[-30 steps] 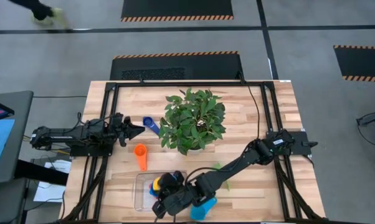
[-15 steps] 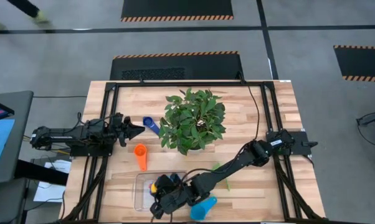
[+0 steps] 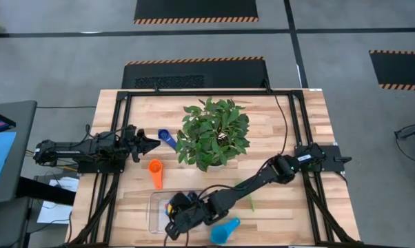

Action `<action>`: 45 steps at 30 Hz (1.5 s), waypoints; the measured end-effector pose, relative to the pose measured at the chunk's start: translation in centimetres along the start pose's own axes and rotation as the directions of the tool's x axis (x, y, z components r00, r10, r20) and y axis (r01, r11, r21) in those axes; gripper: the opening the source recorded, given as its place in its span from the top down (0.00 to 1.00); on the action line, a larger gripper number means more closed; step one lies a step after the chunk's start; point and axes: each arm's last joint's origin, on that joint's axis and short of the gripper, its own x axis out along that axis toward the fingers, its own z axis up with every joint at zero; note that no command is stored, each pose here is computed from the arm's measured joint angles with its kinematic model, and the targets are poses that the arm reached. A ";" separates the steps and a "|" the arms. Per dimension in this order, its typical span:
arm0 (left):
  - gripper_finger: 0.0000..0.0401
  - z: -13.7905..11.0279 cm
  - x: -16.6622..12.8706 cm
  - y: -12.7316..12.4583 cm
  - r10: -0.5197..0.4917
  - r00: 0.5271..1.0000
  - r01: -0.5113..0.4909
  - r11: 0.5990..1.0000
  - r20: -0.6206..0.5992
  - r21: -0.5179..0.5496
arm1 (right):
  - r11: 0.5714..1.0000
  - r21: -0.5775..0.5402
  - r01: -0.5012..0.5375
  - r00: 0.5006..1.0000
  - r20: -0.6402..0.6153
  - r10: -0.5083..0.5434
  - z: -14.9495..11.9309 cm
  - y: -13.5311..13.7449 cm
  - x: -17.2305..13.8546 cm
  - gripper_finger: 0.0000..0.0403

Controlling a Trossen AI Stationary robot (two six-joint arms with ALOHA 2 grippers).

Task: Nest measuring cups in basket
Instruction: Stack the yellow measuring cup on the blue measuring cup

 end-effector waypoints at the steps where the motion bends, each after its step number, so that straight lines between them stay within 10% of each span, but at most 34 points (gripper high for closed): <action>1: 0.85 0.0 0.0 0.0 0.000 1.000 0.000 1.000 0.000 0.000 | 1.000 0.003 -0.002 1.000 0.001 0.002 0.1 -0.1 0.2 0.93; 45: 0.85 -0.1 0.0 0.0 -0.017 1.000 0.017 1.000 -0.020 -0.019 | 0.999 0.037 -0.016 0.998 -0.055 0.018 2.6 -1.9 1.3 0.52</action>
